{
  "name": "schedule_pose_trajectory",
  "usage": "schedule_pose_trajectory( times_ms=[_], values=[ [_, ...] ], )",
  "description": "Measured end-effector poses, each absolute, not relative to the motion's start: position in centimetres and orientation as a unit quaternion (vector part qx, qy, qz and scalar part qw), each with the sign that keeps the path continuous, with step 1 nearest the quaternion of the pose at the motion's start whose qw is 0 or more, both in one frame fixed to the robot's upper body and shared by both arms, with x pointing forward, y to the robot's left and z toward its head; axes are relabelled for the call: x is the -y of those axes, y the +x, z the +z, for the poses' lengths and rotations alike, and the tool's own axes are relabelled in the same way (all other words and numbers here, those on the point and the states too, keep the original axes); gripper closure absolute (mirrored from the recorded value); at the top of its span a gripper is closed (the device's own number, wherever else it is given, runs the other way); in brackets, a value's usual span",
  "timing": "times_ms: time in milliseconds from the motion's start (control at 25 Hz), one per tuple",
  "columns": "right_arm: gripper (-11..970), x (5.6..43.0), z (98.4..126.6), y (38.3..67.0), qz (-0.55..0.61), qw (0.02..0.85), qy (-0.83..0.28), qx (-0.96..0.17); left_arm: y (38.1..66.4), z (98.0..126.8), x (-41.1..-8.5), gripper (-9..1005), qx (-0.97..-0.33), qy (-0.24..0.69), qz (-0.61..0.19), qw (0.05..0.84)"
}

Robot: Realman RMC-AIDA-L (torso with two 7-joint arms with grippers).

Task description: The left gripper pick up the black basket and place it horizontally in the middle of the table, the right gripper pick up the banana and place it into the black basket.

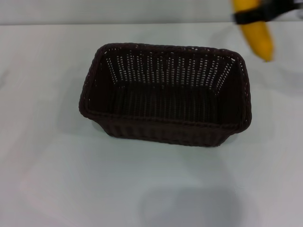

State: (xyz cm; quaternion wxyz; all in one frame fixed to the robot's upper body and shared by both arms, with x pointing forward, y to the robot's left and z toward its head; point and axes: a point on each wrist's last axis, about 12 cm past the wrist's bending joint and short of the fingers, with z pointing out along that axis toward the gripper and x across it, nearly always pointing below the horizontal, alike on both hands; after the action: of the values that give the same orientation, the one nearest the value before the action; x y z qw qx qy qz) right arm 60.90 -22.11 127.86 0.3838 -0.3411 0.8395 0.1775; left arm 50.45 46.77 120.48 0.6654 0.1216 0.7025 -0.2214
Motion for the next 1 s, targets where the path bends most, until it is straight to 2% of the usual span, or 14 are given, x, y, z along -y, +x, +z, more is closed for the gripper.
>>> schedule_pose_trajectory(
  times_ms=[40, 280, 640, 760, 1000],
  values=[
    [476, 20.3, 127.5, 61.1, 0.174, 0.392, -0.366, -0.826, 50.4, 120.4, -46.8, 381, -0.703, 0.121, -0.221, 0.665],
    [476, 17.3, 126.0, 60.5, 0.187, 0.393, -0.438, -0.787, 49.8, 119.9, -47.0, 381, -0.704, 0.107, -0.221, 0.666],
    [477, 16.0, 122.5, 60.1, 0.248, 0.36, -0.504, -0.744, 48.5, 119.1, -47.3, 381, -0.701, 0.083, -0.222, 0.672],
    [358, 16.1, 121.9, 60.3, 0.255, 0.364, -0.507, -0.738, 48.2, 118.8, -47.5, 381, -0.698, 0.072, -0.221, 0.677],
    [249, 20.2, 121.5, 60.3, 0.226, 0.418, -0.496, -0.727, 47.6, 118.1, -47.7, 381, -0.683, 0.059, -0.227, 0.692]
  ],
)
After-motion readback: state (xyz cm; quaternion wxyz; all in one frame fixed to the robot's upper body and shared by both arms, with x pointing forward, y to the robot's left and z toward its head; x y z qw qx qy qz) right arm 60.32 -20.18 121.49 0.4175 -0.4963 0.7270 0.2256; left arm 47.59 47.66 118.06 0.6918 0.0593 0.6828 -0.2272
